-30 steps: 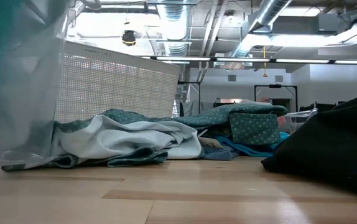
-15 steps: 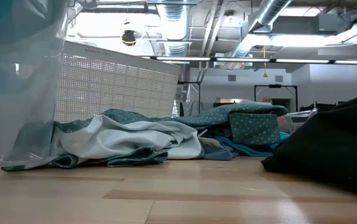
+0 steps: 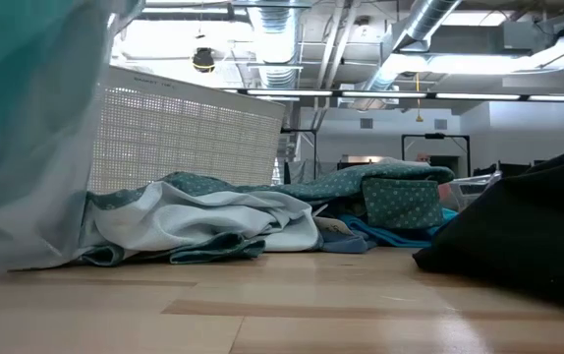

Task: Pick & Place Cloths
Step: Put the light blue shorts into the bottom transparent bin

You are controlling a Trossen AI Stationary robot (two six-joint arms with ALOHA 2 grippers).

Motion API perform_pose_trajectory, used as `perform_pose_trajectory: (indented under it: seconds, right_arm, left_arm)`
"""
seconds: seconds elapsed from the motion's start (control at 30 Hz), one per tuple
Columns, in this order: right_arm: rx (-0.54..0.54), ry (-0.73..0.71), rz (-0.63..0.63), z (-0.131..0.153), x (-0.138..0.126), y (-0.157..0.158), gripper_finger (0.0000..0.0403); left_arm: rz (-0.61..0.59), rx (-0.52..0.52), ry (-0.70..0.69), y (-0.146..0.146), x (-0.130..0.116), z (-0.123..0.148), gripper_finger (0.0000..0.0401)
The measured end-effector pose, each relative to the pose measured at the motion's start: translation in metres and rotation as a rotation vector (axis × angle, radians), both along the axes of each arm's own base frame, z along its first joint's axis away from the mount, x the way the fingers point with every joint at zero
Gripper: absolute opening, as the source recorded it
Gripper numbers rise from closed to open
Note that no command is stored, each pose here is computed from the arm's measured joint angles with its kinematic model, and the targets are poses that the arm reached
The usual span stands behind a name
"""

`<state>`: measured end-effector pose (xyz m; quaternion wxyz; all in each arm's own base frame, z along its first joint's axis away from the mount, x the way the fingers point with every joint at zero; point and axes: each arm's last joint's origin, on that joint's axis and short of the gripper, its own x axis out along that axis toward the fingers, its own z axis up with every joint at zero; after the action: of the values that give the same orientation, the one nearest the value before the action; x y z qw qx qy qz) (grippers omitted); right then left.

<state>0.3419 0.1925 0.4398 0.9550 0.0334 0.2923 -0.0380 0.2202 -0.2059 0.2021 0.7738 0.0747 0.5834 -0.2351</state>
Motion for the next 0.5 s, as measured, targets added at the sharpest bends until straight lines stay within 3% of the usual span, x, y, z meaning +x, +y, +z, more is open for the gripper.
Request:
perform_pose_trajectory:
  seconds: [0.13,0.27,0.5]
  right_arm:
    - [-0.004,0.001,-0.001,0.0,0.0,0.0,0.0194]
    - [-0.005,-0.002,-0.015,0.0,0.002,-0.003,0.0187]
    - [-0.008,0.003,-0.007,-0.001,0.002,-0.003,0.0179]
  left_arm:
    - [-0.122,0.052,0.055,-0.006,0.003,-0.026,0.0009]
    - [-0.169,-0.018,0.159,-0.005,-0.002,-0.048,0.0002]
    - [-0.208,-0.013,0.106,0.014,-0.021,-0.061,0.0005]
